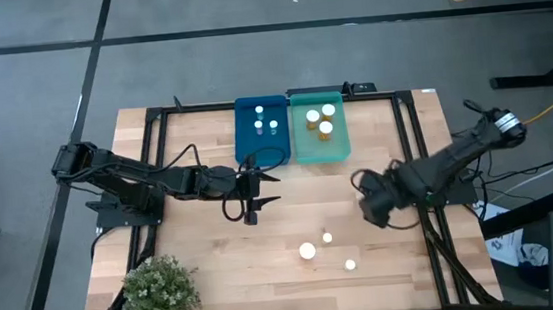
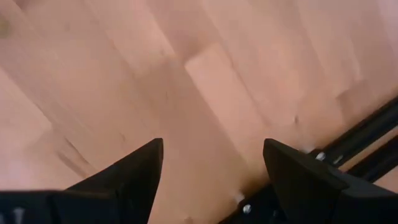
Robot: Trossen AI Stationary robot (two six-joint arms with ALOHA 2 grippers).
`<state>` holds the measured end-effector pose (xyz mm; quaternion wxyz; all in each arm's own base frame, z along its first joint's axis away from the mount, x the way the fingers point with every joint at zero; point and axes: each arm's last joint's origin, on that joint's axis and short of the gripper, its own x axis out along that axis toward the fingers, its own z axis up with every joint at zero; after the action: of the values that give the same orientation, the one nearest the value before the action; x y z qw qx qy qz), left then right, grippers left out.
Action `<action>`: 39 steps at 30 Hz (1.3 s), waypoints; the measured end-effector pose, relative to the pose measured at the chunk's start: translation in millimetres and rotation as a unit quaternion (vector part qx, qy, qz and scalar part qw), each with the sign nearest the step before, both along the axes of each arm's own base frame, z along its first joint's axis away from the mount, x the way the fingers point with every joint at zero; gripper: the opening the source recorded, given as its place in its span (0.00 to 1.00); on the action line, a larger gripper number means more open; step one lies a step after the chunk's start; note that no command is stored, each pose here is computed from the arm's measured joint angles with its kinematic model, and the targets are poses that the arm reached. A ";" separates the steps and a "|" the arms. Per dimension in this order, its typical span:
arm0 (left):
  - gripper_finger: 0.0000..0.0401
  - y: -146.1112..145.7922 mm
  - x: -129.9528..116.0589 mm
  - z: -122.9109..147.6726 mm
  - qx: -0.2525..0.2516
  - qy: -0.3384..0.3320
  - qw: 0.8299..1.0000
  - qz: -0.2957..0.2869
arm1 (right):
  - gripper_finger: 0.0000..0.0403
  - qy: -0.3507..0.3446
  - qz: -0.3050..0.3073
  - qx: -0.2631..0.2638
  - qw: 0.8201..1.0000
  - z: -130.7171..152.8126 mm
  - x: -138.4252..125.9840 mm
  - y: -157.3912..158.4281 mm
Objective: Pick and place medicine bottles into bin by pill shape (circle, oval)
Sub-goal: Put the bottom yellow pill bottle into the blue bin
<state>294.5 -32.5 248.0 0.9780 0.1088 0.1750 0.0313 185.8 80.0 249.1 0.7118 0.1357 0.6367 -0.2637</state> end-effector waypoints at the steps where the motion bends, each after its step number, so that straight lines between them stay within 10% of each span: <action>1: 0.50 0.1 0.0 0.0 0.000 0.000 1.000 0.000 | 0.69 0.002 -0.001 -0.002 1.000 -5.4 -5.2 4.1; 19: 0.50 0.2 0.0 0.1 0.000 0.000 1.000 0.000 | 0.69 -0.034 0.024 0.062 0.997 -64.7 -19.2 25.8; 29: 0.50 0.2 0.0 0.0 0.000 0.000 1.000 0.001 | 0.69 -0.144 0.148 0.262 0.943 -53.7 5.1 59.7; 39: 0.50 0.2 0.0 0.0 0.000 0.000 1.000 0.000 | 0.69 -0.173 0.143 0.256 0.940 -2.2 1.8 87.6</action>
<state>294.5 -32.3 248.1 0.9780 0.1089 0.1748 0.0318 187.6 167.6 246.9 0.7823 0.2647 0.5625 0.0407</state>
